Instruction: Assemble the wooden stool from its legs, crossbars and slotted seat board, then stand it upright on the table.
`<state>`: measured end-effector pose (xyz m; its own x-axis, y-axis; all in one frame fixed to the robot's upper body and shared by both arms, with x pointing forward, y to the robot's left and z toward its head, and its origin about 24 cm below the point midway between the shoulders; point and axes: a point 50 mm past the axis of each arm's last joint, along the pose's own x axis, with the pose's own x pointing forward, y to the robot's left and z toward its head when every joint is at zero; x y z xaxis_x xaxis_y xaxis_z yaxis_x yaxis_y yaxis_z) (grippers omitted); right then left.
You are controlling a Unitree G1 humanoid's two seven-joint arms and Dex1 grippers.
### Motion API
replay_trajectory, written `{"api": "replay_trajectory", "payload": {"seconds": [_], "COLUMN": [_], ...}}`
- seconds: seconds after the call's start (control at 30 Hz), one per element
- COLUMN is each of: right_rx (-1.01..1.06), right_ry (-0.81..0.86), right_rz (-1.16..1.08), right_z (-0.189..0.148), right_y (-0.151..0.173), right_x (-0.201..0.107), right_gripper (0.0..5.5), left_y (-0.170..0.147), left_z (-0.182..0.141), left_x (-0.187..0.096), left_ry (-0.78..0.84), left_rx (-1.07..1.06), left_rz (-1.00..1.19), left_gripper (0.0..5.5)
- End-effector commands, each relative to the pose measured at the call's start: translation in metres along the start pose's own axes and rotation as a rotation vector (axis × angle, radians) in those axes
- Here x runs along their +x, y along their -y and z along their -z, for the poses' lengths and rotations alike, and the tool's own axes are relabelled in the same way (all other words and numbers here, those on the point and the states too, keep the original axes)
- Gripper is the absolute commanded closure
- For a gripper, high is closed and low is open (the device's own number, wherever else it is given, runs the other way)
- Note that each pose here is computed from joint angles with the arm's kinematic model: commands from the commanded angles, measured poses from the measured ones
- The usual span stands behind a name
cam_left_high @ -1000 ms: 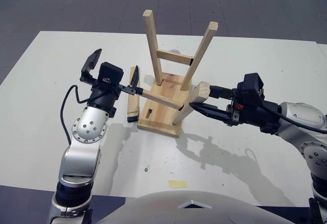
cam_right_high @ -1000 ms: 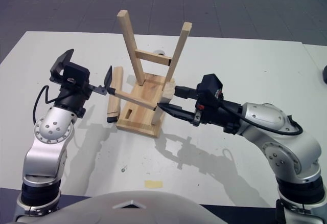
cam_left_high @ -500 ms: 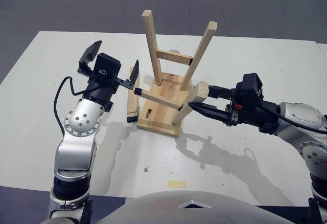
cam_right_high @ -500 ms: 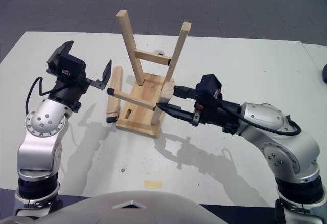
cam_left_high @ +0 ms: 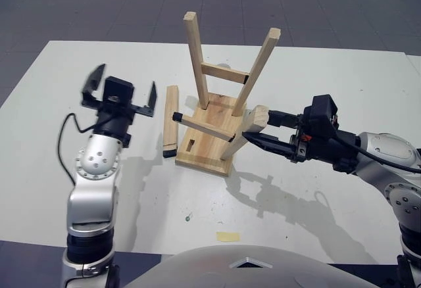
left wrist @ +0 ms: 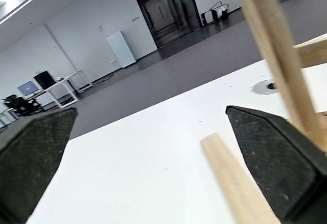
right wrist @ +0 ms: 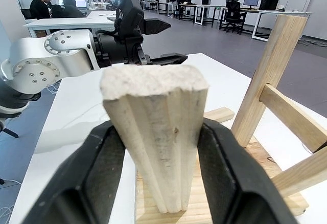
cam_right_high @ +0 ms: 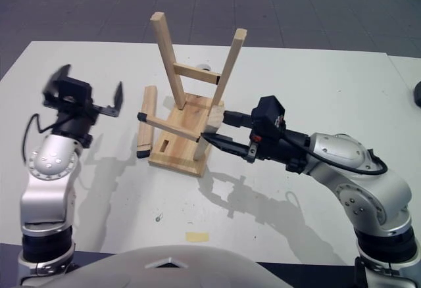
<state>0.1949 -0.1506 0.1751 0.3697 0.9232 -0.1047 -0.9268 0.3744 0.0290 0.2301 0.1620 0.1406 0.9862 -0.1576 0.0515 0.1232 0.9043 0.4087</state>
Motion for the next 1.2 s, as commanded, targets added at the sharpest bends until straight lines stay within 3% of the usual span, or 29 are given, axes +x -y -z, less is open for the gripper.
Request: {"api": "replay_trajectory", "payload": {"seconds": [0.03,0.4,0.57,0.87,1.0,1.17,1.2], "right_rx": [0.095,0.101,0.103,0.096,0.093,0.095,0.100], "right_ry": [-0.075,-0.072,-0.073,-0.069,-0.066,-0.016,0.003], "right_rz": [-0.011,-0.008,0.002,0.014,0.019,0.029,0.032], "right_z": [0.017,0.018,0.020,0.019,0.018,0.009,0.006], "right_y": [-0.003,-0.003,-0.003,-0.002,-0.002,0.000,0.001], "right_x": [0.002,0.002,0.002,0.002,0.001,0.001,0.001], "right_gripper": [3.44,3.44,3.44,3.44,3.44,3.44,3.08], "left_y": [0.040,0.026,0.018,-0.045,-0.052,-0.047,-0.042], "left_z": [-0.002,0.002,-0.008,-0.042,-0.025,0.023,0.029], "left_x": [-0.011,-0.004,-0.001,0.007,0.007,0.004,0.002], "left_ry": [-0.016,-0.043,0.018,0.160,0.083,-0.140,-0.178], "left_rx": [-0.057,-0.032,0.009,-0.018,0.006,-0.022,-0.041], "left_rz": [0.134,0.063,0.042,-0.235,-0.246,-0.179,-0.142], "left_gripper": [0.10,0.10,0.10,0.10,0.10,0.10,0.10]}}
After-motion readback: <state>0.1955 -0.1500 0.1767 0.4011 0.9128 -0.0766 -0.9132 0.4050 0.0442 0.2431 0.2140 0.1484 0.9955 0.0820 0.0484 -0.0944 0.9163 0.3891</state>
